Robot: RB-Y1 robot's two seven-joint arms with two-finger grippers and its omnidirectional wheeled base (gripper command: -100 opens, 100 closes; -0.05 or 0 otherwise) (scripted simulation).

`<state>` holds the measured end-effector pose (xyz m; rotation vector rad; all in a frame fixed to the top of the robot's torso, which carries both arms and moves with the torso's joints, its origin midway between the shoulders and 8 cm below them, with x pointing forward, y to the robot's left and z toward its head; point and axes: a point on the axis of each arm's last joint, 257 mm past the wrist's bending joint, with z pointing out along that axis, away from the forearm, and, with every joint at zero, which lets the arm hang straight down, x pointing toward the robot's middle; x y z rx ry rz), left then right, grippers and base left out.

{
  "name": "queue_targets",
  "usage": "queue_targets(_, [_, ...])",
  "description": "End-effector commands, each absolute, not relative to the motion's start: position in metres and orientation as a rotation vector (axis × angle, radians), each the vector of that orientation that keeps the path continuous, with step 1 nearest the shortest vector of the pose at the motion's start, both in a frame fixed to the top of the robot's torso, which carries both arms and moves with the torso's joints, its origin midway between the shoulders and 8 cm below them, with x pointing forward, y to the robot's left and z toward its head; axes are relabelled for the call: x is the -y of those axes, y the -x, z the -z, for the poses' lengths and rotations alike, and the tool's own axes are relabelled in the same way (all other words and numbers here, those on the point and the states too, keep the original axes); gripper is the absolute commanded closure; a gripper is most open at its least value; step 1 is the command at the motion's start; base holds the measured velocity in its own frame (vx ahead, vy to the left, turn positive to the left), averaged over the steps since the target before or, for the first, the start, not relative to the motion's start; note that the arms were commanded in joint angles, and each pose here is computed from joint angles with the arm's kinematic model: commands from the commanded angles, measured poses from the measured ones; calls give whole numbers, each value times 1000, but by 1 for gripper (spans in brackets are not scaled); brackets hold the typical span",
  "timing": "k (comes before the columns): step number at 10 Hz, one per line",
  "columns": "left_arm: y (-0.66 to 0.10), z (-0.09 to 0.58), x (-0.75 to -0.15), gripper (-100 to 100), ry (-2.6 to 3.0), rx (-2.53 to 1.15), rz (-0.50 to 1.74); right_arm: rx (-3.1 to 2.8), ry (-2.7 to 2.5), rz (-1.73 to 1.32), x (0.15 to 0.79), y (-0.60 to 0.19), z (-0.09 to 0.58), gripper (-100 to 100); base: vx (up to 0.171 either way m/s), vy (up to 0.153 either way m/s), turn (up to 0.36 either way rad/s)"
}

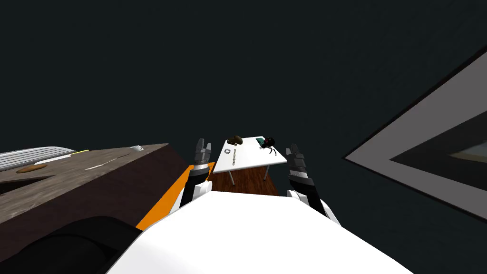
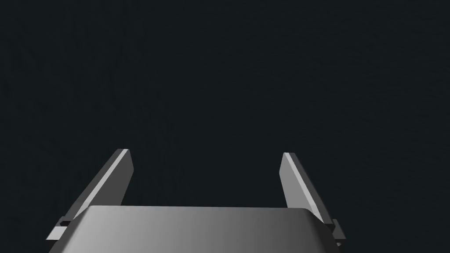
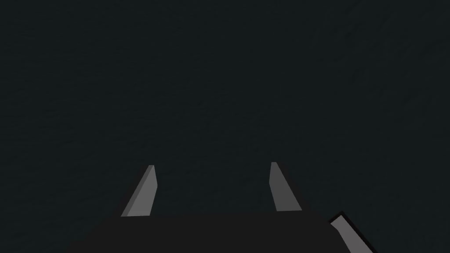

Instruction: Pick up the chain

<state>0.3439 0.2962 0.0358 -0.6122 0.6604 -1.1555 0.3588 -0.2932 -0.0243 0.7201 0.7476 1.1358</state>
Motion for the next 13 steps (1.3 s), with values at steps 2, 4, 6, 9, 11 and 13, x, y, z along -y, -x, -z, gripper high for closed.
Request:
queue_targets(2, [-346, -29, -294, -100, 590, -725, 1155, -748, -720, -1136, 293, -359, 24, 0, -48, 42, -235])
queue_targets(4, [-347, -21, -295, -100, 592, -774, 1155, -748, -720, -1136, 293, -359, 24, 0, -75, 68, -245])
queue_targets(6, [-348, -9, -297, -100, 608, -830, 1153, -748, -720, -1136, 293, -359, 24, 0, -97, 80, -375])
queue_targets(9, [-350, 17, -305, -100, 657, -931, 1148, -748, -720, -1136, 293, -359, 24, 0, -113, 87, -355])
queue_targets(11, [-350, 40, -311, -100, 706, -1012, 1140, -748, -720, -1136, 293, -359, 24, 0, -125, 83, -437])
queue_targets(13, [-349, 54, -315, -100, 736, -1057, 1134, -748, -720, -1136, 293, -359, 24, 0, -96, 72, -387])
